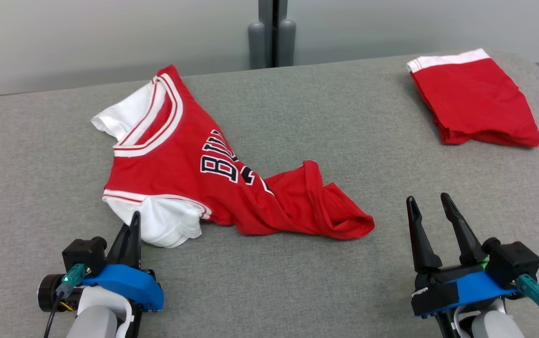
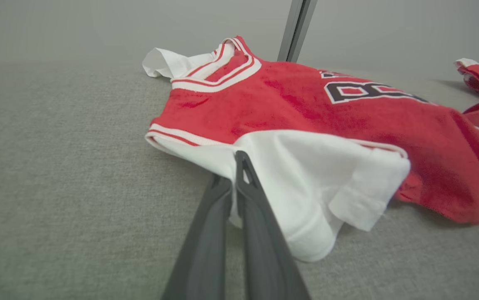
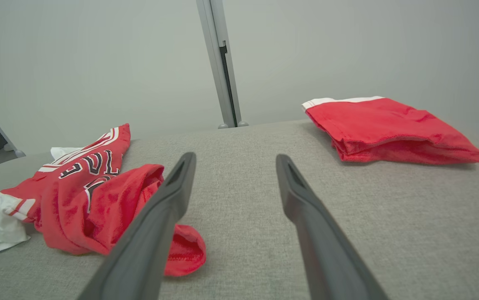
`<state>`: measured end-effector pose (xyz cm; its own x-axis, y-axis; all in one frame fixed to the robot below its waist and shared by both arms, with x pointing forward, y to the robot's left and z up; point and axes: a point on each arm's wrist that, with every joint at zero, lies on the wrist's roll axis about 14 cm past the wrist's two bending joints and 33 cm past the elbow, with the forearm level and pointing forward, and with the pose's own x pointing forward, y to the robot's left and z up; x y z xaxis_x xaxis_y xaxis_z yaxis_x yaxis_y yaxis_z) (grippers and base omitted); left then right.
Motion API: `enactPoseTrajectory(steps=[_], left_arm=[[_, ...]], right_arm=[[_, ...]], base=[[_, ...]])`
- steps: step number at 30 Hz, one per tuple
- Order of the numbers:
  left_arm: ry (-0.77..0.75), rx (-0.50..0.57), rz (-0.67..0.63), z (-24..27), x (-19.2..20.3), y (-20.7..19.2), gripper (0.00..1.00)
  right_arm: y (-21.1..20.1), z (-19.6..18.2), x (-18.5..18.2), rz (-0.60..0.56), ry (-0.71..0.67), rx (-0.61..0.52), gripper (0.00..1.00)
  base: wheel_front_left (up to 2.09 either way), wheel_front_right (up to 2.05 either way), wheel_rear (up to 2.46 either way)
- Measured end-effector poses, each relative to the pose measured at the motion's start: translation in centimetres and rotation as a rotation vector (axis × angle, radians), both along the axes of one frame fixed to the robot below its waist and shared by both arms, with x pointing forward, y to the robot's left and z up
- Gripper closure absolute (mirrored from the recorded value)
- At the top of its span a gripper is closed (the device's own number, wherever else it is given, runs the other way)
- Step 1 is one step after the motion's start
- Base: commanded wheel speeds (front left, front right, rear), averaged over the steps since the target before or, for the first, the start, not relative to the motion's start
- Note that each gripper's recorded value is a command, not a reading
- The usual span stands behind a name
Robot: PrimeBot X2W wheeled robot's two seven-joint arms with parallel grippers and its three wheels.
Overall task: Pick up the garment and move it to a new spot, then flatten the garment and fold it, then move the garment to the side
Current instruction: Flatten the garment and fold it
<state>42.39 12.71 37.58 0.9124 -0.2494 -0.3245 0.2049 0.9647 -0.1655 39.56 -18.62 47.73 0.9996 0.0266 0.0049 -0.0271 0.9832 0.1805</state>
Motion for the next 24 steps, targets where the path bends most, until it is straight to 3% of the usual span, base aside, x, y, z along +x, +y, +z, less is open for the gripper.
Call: enactPoseTrajectory(steps=[5, 12, 20, 24], left_arm=[[-0.109, -0.032, 0.057, 3.4, -0.4, 1.5, 1.0], [-0.175, -0.032, 0.165, 5.4, -4.2, 4.7, 1.0], [-0.14, 0.001, 0.36, 5.5, -10.2, 9.6, 1.0], [-0.09, 0.016, 0.395, 4.7, -12.0, 10.5, 1.0]], right_arm=[[0.9, 0.0, -0.2, 0.023, 0.0, 0.008, 0.0], [2.7, 0.2, 0.1, 0.074, -0.008, 0.018, 0.0], [4.1, 0.3, 0.6, 0.113, -0.01, 0.026, 0.0], [4.5, 0.2, 0.8, 0.125, -0.007, 0.026, 0.0]], base=[[0.0, 0.0, 0.0], [0.0, 0.0, 0.0], [0.0, 0.0, 0.0], [0.0, 0.0, 0.0]])
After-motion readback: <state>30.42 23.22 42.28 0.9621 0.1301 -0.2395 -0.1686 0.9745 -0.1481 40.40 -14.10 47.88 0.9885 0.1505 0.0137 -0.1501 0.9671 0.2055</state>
